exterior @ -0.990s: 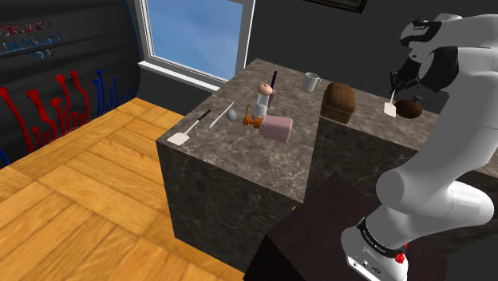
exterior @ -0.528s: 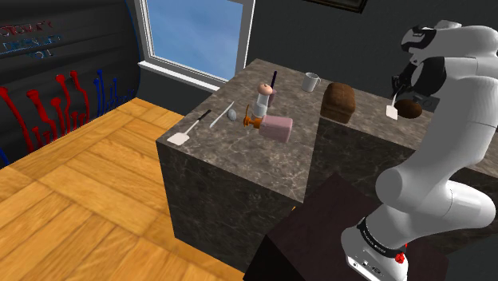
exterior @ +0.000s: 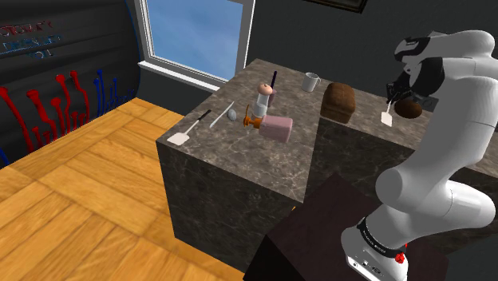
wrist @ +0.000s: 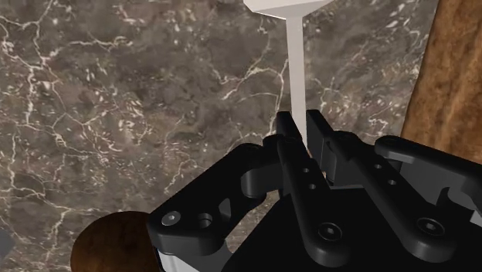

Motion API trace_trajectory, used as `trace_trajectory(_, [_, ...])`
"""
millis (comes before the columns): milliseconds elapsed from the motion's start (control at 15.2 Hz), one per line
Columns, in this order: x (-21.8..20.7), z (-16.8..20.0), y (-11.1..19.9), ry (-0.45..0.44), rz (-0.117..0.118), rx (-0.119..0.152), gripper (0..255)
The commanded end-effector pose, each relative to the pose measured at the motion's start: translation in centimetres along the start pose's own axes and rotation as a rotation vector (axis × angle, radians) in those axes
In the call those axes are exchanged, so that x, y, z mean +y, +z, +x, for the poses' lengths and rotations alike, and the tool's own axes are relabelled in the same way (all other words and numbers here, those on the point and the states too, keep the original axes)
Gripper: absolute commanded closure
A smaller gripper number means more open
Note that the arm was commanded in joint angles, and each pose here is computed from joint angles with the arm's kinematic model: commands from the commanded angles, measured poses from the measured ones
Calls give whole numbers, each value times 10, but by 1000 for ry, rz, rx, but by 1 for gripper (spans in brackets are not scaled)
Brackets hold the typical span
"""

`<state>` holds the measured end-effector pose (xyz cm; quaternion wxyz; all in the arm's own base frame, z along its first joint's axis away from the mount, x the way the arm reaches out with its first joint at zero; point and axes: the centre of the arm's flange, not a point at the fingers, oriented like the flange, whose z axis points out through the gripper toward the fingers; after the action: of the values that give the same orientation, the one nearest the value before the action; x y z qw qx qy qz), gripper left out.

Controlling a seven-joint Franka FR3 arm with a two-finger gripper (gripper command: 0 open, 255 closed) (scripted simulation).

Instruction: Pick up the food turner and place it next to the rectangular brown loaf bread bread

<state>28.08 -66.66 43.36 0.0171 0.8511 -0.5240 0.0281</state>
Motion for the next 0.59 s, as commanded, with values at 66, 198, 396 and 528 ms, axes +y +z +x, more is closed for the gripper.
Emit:
trace_trajectory(66, [1, -1, 16, 0, 0, 1, 255])
trace_trajectory(198, [1, -2, 26, 0, 0, 1, 255])
trace_trajectory(396, [1, -3, 42, 0, 0, 1, 255])
trace_trajectory(528, [1, -4, 53, 0, 0, 1, 255])
